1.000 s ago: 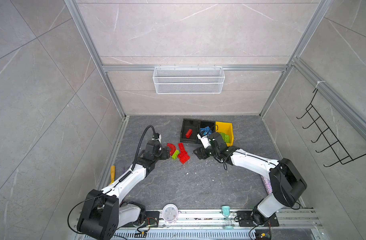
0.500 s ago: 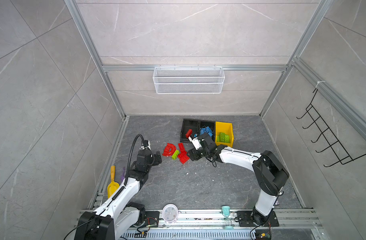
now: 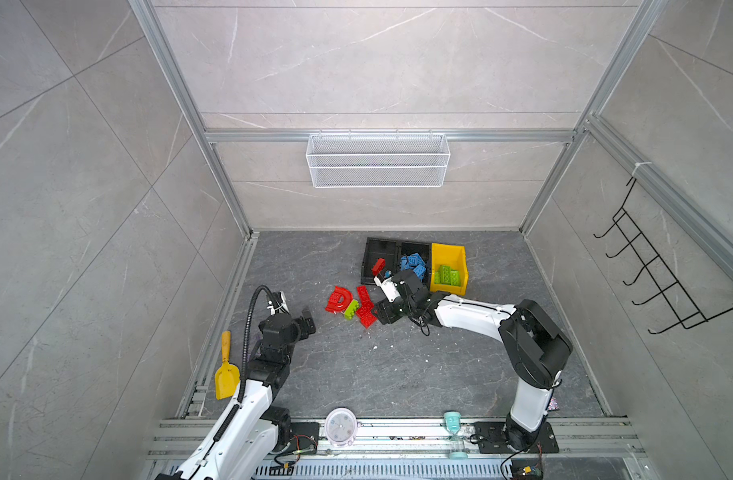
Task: Sort the legos into containers by color
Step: 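Lower the right gripper onto the long red brick and grasp it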
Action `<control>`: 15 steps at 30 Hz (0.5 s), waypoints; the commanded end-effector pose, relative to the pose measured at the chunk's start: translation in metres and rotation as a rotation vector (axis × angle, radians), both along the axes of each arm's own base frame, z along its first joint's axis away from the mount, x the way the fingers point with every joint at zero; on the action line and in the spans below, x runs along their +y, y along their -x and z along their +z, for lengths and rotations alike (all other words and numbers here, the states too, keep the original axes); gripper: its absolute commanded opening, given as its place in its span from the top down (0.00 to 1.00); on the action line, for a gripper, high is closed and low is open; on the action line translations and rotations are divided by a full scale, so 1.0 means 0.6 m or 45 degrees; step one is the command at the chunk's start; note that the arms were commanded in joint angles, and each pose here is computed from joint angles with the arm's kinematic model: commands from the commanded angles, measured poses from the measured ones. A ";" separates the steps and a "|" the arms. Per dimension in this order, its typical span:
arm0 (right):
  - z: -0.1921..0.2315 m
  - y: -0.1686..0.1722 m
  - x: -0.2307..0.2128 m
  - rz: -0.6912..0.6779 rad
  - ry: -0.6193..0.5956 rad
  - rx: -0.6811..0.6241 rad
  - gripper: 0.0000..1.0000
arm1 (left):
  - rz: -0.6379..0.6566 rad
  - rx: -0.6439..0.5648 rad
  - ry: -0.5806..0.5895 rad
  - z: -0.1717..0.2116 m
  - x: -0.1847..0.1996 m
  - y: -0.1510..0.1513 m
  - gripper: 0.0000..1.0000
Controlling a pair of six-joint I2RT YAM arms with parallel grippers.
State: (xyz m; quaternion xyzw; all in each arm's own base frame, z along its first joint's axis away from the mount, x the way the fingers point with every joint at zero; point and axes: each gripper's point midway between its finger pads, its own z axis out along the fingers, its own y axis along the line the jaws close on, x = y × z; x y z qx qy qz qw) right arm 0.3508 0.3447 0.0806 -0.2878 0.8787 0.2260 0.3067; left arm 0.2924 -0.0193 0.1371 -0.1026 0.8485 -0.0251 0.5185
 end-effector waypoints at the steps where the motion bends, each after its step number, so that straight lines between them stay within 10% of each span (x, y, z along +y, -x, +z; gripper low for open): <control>1: -0.008 0.004 0.016 0.049 0.000 0.030 0.30 | -0.004 -0.039 -0.002 0.018 0.002 0.000 0.03; 15: -0.056 -0.071 0.045 -0.084 0.112 0.068 0.27 | 0.027 -0.063 0.000 0.020 0.010 0.007 0.04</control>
